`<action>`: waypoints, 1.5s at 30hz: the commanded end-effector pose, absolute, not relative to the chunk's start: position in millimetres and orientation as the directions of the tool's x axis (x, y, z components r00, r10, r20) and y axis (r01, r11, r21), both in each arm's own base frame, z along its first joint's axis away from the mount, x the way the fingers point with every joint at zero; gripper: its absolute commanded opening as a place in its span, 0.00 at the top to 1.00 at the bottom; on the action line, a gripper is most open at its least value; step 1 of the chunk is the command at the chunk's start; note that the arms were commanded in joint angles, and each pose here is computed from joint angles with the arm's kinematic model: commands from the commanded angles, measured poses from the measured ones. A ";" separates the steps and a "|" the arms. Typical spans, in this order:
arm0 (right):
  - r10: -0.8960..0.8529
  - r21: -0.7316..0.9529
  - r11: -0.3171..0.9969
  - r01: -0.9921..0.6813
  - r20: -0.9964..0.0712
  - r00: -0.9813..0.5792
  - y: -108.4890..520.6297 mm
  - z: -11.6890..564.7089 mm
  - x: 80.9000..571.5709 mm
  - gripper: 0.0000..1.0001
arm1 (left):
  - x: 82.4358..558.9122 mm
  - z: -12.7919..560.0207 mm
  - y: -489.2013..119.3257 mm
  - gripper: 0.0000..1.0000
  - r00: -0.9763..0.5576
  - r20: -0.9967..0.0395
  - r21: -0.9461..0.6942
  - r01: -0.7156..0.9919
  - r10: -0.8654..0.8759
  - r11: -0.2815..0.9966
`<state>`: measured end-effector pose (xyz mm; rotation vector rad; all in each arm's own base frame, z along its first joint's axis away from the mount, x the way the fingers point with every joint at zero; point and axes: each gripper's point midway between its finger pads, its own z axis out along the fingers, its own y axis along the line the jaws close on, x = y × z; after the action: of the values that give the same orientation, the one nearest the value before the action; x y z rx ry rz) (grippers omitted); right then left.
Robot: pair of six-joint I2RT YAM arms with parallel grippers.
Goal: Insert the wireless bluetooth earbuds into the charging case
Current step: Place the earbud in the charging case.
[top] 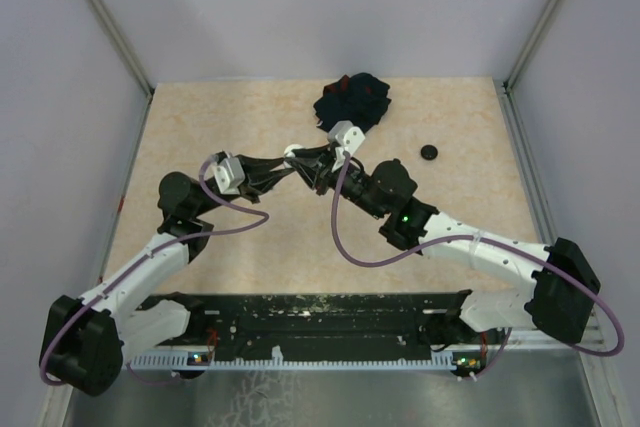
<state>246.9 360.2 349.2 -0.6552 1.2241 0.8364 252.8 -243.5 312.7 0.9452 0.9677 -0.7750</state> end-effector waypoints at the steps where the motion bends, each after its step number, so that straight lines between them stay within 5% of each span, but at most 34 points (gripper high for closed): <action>1: 0.223 -0.010 0.558 -0.830 -0.961 0.161 362.2 362.1 247.4 0.90 | 244.9 323.7 -242.4 1.00 0.402 -0.902 0.321 0.866 -0.155 0.383; 18: 0.182 0.007 0.569 -0.822 -0.976 0.117 364.4 346.1 251.7 0.89 | 248.0 329.3 -240.7 1.00 0.351 -0.915 0.249 0.878 -0.197 0.409; 27: 0.186 0.021 0.563 -0.827 -0.977 0.101 364.0 351.7 249.8 0.67 | 248.6 326.7 -242.0 1.00 0.342 -0.920 0.244 0.883 -0.193 0.402; 45: 0.156 0.032 0.620 -0.784 -0.984 0.084 342.1 386.3 256.4 0.53 | 257.1 317.2 -247.0 1.00 0.262 -0.950 0.180 0.904 -0.171 0.387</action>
<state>254.1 358.2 336.5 -0.6788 1.3686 0.7750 258.4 -245.1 301.4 0.8761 1.0748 -0.8559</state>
